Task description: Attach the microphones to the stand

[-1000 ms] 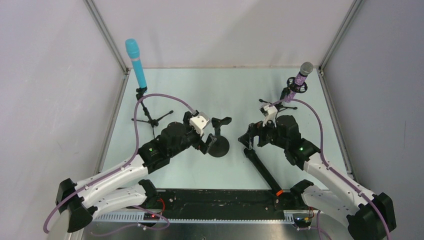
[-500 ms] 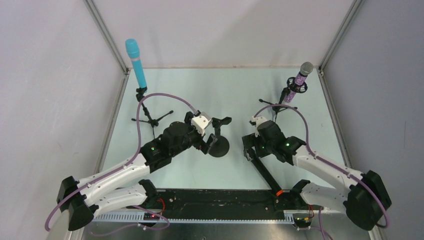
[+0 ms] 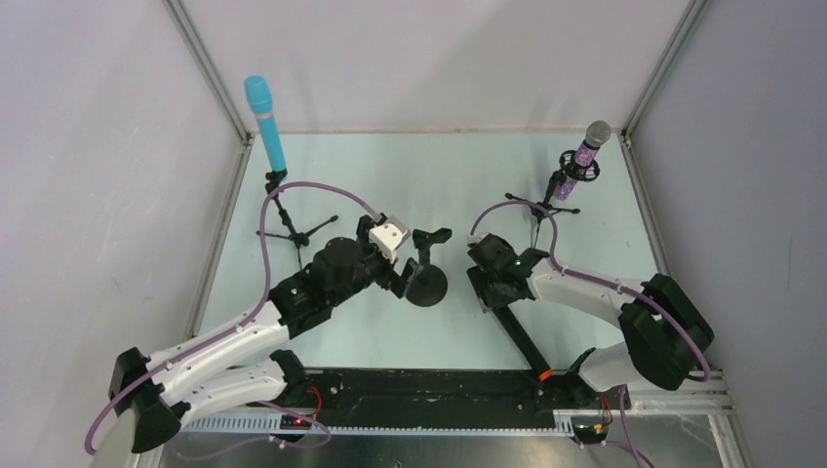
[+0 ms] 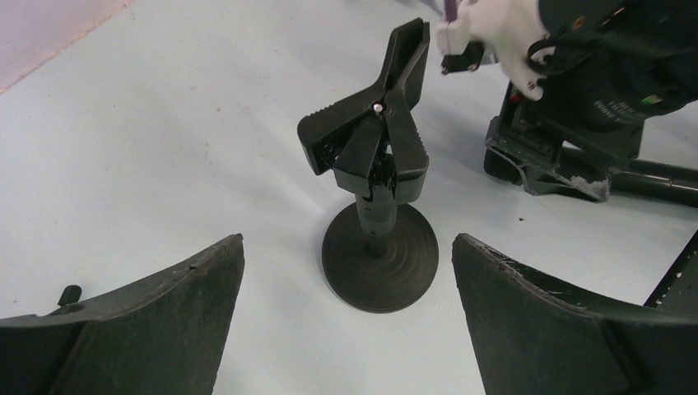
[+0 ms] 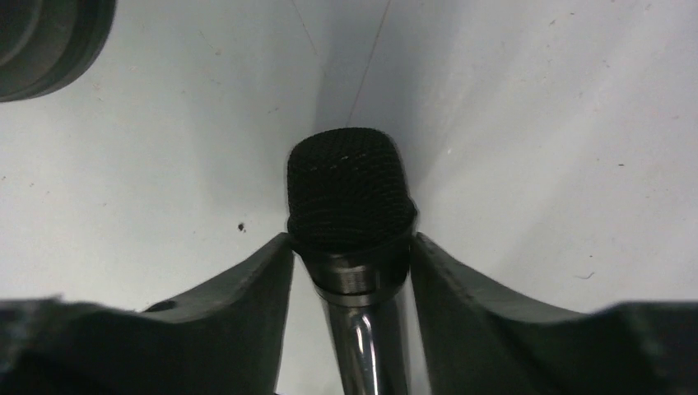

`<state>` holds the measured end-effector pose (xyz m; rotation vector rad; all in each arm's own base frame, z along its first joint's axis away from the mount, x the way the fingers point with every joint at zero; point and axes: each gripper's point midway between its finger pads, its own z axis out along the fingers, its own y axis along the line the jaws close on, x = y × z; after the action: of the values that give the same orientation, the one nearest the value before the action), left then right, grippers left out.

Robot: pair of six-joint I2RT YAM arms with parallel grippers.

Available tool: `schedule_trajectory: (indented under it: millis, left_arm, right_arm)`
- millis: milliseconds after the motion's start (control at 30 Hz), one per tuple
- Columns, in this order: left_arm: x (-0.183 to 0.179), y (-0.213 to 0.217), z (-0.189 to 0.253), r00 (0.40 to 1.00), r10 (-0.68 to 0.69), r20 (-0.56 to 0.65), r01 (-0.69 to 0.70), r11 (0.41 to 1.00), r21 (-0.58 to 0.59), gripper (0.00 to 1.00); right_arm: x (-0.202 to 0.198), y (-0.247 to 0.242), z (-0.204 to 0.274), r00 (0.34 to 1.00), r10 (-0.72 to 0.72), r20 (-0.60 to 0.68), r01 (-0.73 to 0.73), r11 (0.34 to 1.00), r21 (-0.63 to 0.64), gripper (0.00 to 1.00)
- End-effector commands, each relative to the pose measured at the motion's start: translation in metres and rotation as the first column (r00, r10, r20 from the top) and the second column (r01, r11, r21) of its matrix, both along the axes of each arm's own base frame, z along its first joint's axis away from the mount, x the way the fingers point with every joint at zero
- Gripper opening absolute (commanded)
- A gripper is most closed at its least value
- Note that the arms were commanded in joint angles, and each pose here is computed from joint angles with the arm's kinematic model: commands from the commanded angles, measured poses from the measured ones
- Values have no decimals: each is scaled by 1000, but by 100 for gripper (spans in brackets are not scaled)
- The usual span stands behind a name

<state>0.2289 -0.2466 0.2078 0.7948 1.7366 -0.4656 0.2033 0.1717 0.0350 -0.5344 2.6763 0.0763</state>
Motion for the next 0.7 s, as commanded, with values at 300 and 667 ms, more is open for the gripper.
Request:
schedule_trajectory:
  millis: [300, 667]
  left_arm:
    - [4, 2, 46, 995, 38, 88, -27, 992, -121, 100]
    - [3, 4, 44, 995, 47, 87, -36, 991, -129, 100]
  right_arm:
    - [62, 11, 18, 986, -152, -61, 162, 963, 215, 26]
    - [69, -2, 15, 990, -133, -49, 139, 980, 141, 72]
